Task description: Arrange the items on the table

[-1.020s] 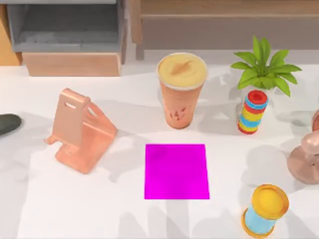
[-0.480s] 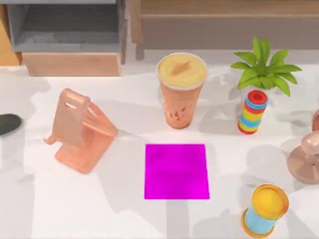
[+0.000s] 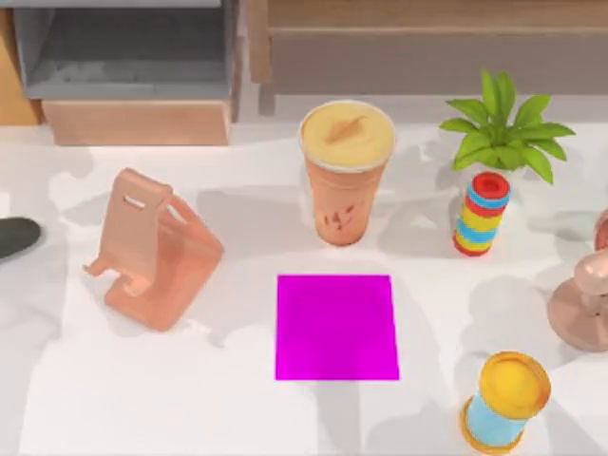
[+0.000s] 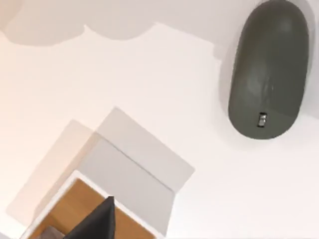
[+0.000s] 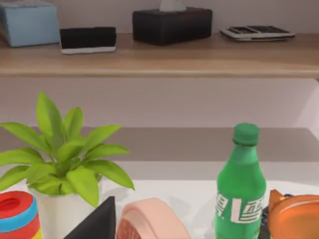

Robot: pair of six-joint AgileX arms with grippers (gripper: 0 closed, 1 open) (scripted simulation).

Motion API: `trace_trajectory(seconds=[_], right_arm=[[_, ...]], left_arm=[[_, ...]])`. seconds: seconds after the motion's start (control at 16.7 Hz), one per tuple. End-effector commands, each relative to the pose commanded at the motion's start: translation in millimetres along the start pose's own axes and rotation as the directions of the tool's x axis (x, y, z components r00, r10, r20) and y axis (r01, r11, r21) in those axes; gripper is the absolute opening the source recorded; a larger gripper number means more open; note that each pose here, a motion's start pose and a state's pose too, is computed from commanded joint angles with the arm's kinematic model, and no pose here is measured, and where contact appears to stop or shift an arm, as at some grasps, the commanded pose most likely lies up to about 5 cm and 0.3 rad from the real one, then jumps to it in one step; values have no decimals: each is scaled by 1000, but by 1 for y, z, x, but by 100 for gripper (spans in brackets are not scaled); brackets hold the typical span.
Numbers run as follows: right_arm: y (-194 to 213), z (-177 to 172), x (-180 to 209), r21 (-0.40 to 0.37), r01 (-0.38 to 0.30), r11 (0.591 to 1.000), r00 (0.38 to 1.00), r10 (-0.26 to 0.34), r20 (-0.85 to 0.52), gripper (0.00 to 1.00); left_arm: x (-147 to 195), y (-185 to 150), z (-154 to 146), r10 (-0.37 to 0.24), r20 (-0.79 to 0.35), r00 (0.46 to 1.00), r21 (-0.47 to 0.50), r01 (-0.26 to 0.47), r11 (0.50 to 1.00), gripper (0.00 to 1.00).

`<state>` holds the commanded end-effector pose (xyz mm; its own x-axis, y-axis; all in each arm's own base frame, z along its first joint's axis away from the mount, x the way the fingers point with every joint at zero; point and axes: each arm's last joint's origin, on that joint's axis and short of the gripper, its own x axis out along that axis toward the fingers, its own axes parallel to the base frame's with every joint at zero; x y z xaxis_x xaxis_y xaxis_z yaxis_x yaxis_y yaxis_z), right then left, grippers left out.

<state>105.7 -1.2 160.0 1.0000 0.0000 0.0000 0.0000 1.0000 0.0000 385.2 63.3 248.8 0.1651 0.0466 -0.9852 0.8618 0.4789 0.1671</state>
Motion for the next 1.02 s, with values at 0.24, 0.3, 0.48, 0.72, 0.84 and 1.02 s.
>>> trace_trajectory(seconds=[0.24,0.3,0.48,0.72,0.84,1.02], right_arm=[[0,0,0,0,0,1000,1000,0,0,100],[0,0,0,0,0,1000,1000,0,0,100],[0,0,0,0,0,1000,1000,0,0,100],[0,0,0,0,0,1000,1000,0,0,100],[0,0,0,0,0,1000,1000,0,0,100],[0,0,0,0,0,1000,1000,0,0,100]], left_arm=[[49,7,12,-155,-39,987,46,157,987,100],[53,8,13,-169,-42,985,52,172,984,100],[55,8,14,-175,-43,984,54,177,983,100],[56,8,12,-176,-45,983,49,178,983,100],[68,6,12,-179,-45,983,53,181,982,100],[102,2,12,-170,-41,985,54,172,984,100]])
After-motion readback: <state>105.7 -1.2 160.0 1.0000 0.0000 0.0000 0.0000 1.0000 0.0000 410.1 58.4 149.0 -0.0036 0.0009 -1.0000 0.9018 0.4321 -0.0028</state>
